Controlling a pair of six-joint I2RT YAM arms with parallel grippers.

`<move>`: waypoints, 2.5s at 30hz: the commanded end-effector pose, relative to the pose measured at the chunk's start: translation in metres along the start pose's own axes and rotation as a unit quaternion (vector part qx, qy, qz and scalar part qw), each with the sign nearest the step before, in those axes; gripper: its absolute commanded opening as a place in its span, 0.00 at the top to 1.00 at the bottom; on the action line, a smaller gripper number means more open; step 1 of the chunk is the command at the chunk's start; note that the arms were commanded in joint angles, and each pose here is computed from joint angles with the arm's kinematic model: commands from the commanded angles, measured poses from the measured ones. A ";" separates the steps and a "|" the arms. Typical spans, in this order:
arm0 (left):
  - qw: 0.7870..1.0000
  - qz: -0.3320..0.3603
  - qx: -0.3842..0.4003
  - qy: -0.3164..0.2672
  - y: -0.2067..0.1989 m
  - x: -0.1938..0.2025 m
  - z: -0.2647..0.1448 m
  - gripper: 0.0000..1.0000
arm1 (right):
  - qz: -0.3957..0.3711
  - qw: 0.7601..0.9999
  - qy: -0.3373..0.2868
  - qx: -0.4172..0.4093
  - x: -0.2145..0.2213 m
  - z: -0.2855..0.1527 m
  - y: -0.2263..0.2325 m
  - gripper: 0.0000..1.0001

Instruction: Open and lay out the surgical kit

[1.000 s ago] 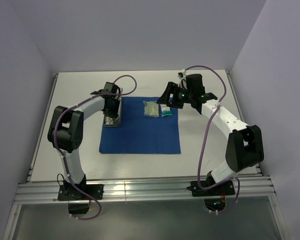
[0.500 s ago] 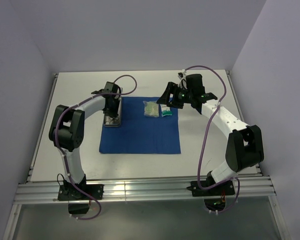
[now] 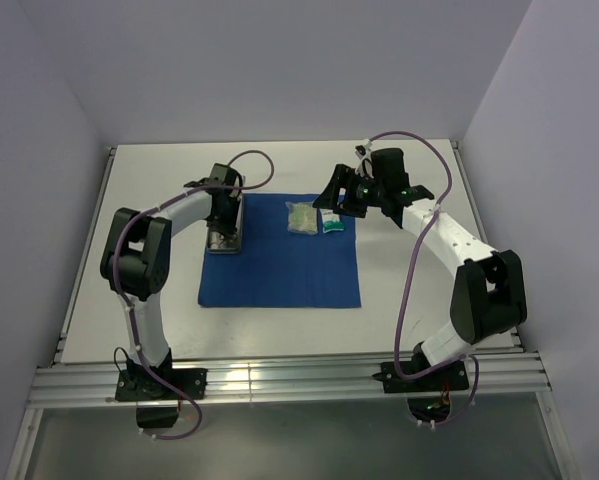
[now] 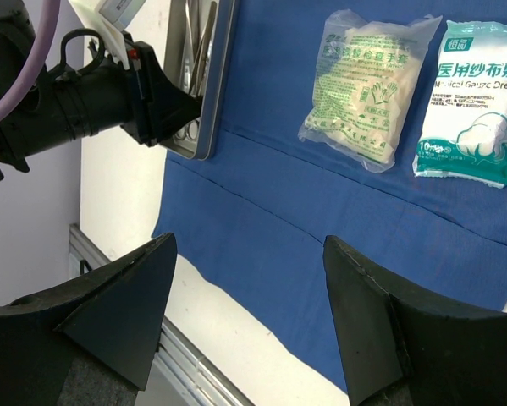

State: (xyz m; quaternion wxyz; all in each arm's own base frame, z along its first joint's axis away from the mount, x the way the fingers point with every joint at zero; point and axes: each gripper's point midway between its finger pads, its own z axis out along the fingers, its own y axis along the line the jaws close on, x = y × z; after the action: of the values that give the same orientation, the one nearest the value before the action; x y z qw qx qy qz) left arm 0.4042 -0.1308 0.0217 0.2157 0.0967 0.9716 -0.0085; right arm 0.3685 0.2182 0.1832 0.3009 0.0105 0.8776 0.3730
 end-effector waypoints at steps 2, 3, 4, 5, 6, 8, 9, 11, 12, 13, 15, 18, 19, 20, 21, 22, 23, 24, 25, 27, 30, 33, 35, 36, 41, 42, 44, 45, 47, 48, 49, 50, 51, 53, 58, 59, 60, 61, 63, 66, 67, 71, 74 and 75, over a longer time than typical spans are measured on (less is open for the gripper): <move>1.000 -0.001 -0.016 0.005 0.003 -0.002 0.011 0.71 | -0.019 1.000 -0.016 -0.005 -0.013 -0.002 0.009 0.23; 1.000 -0.002 -0.015 0.007 0.003 0.000 0.013 0.72 | -0.020 1.000 -0.016 -0.005 -0.013 -0.002 0.009 0.23; 1.000 -0.002 -0.016 0.008 0.003 0.001 0.014 0.72 | -0.020 1.000 -0.016 -0.005 -0.013 -0.002 0.009 0.23; 1.000 -0.003 -0.020 0.012 0.005 0.005 0.016 0.74 | -0.020 1.000 -0.016 -0.004 -0.012 -0.002 0.008 0.23; 1.000 -0.003 -0.023 0.012 0.006 0.005 0.017 0.75 | -0.021 1.000 -0.017 -0.004 -0.013 -0.002 0.008 0.23; 0.999 -0.002 -0.032 0.014 0.009 0.008 0.019 0.78 | -0.021 1.000 -0.015 -0.004 -0.012 -0.002 0.009 0.23; 0.999 -0.001 -0.033 0.013 0.009 0.008 0.018 0.79 | -0.021 1.000 -0.017 -0.004 -0.013 -0.003 0.009 0.23; 0.999 -0.001 -0.037 0.013 0.011 0.008 0.017 0.84 | -0.020 1.000 -0.015 -0.004 -0.013 -0.002 0.008 0.23; 0.999 0.000 -0.039 0.013 0.012 0.009 0.016 0.87 | -0.020 1.000 -0.015 -0.005 -0.013 -0.002 0.009 0.23; 0.999 -0.001 -0.040 0.015 0.012 0.009 0.015 0.90 | -0.018 1.000 -0.015 -0.005 -0.013 -0.002 0.009 0.23; 0.999 0.000 -0.041 0.014 0.013 0.008 0.011 0.97 | -0.019 1.000 -0.015 -0.007 -0.014 -0.002 0.010 0.23; 0.999 -0.002 -0.032 0.004 0.011 0.002 -0.002 1.00 | -0.019 1.000 -0.016 -0.010 -0.016 -0.002 0.012 0.24; 1.000 -0.003 -0.028 -0.001 0.010 -0.002 -0.010 1.00 | -0.018 1.000 -0.016 -0.010 -0.016 -0.002 0.013 0.23; 1.000 -0.005 -0.026 -0.006 0.009 -0.005 -0.016 1.00 | -0.019 1.000 -0.017 -0.010 -0.017 -0.002 0.013 0.24; 1.000 -0.006 -0.022 -0.009 0.009 -0.007 -0.021 1.00 | -0.019 1.000 -0.017 -0.012 -0.018 -0.002 0.014 0.24; 1.000 -0.008 -0.015 -0.019 0.007 -0.014 -0.030 1.00 | -0.019 1.000 -0.015 -0.013 -0.016 -0.001 0.015 0.24; 1.000 -0.009 -0.012 -0.017 0.007 -0.014 -0.036 1.00 | -0.019 1.000 -0.016 -0.015 -0.017 -0.001 0.016 0.24; 1.000 -0.009 -0.009 -0.019 0.006 -0.016 -0.040 1.00 | -0.018 1.000 -0.017 -0.015 -0.018 -0.002 0.016 0.24; 1.000 -0.010 -0.002 -0.026 0.004 -0.021 -0.048 1.00 | -0.018 1.000 -0.015 -0.017 -0.017 -0.001 0.017 0.24; 1.000 -0.009 0.004 -0.023 0.003 -0.021 -0.056 1.00 | -0.017 1.000 -0.016 -0.018 -0.018 0.000 0.018 0.24; 1.000 -0.011 0.015 -0.022 0.001 -0.023 -0.066 1.00 | -0.019 0.999 -0.016 -0.021 -0.019 0.000 0.020 0.24; 0.999 -0.012 0.021 -0.023 0.001 -0.023 -0.069 1.00 | -0.020 0.999 -0.016 -0.023 -0.019 0.001 0.022 0.24; 0.999 -0.013 0.024 -0.025 0.001 -0.023 -0.070 1.00 | -0.021 0.999 -0.015 -0.023 -0.019 0.002 0.022 0.25; 0.999 -0.014 0.024 -0.024 0.002 -0.022 -0.069 1.00 | -0.019 0.999 -0.014 -0.023 -0.019 0.002 0.022 0.25; 0.999 -0.020 0.026 -0.028 0.006 -0.024 -0.073 1.00 | -0.022 0.999 -0.015 -0.029 -0.020 0.004 0.026 0.25; 0.999 -0.022 0.026 -0.029 0.007 -0.025 -0.074 1.00 | -0.022 0.999 -0.012 -0.031 -0.019 0.005 0.027 0.25; 0.999 -0.025 0.025 -0.036 0.010 -0.028 -0.079 1.00 | -0.027 0.999 -0.011 -0.035 -0.019 0.008 0.031 0.25; 0.999 -0.026 0.025 -0.038 0.012 -0.028 -0.081 1.00 | -0.030 0.999 -0.010 -0.036 -0.018 0.009 0.033 0.25; 0.998 -0.027 0.026 -0.047 0.014 -0.032 -0.088 1.00 | -0.035 0.999 -0.009 -0.038 -0.018 0.011 0.036 0.25; 0.998 -0.028 0.026 -0.051 0.016 -0.034 -0.092 1.00 | -0.037 0.998 -0.013 -0.039 -0.019 0.011 0.037 0.25; 0.998 -0.026 0.027 -0.060 0.016 -0.036 -0.098 1.00 | -0.040 0.998 -0.015 -0.041 -0.021 0.011 0.039 0.25; 0.997 -0.026 0.028 -0.063 0.017 -0.037 -0.102 1.00 | -0.041 0.998 -0.015 -0.043 -0.021 0.011 0.040 0.25; 0.997 -0.024 0.029 -0.070 0.017 -0.039 -0.109 1.00 | -0.045 0.998 -0.017 -0.044 -0.021 0.011 0.041 0.25; 0.996 -0.023 0.029 -0.076 0.018 -0.039 -0.114 1.00 | -0.050 0.998 -0.022 -0.043 -0.023 0.010 0.042 0.25; 0.996 -0.024 0.031 -0.079 0.020 -0.036 -0.125 1.00 | -0.087 0.994 -0.044 -0.047 -0.024 0.007 0.047 0.23; 0.996 -0.024 0.030 -0.079 0.020 -0.036 -0.126 1.00 | -0.097 0.993 -0.053 -0.040 -0.026 0.007 0.045 0.23; 0.996 -0.024 0.039 -0.082 0.017 -0.036 -0.130 1.00 | -0.107 0.992 -0.060 -0.042 -0.026 0.005 0.050 0.22; 0.996 -0.023 0.040 -0.082 0.017 -0.036 -0.131 1.00 | -0.113 0.991 -0.066 -0.040 -0.024 0.007 0.048 0.22; 0.995 -0.023 0.042 -0.083 0.017 -0.035 -0.132 1.00 | -0.129 0.988 -0.076 -0.031 -0.025 0.008 0.047 0.22; 0.995 -0.024 0.044 -0.085 0.017 -0.036 -0.135 1.00 | -0.165 0.982 -0.089 -0.021 -0.022 0.012 0.053 0.22; 0.995 -0.023 0.045 -0.087 0.016 -0.036 -0.136 1.00 | -0.180 0.979 -0.091 -0.024 -0.017 0.016 0.060 0.22; 0.995 -0.021 0.042 -0.085 0.017 -0.035 -0.134 1.00 | -0.220 0.970 -0.101 -0.019 -0.011 0.022 0.072 0.21; 0.997 -0.016 0.035 -0.068 0.020 -0.028 -0.119 0.81 | -0.218 0.971 -0.094 -0.015 -0.010 0.025 0.074 0.21; 0.997 -0.015 0.034 -0.061 0.019 -0.026 -0.109 0.70 | -0.218 0.971 -0.093 -0.015 -0.009 0.025 0.076 0.21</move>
State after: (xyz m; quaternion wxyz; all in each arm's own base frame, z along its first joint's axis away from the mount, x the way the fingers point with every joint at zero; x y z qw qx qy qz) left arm 0.3808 -0.1111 0.1350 0.2651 0.0830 0.9593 -0.0511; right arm 0.3598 0.2899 0.1961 0.4042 -0.1483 0.8426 0.3234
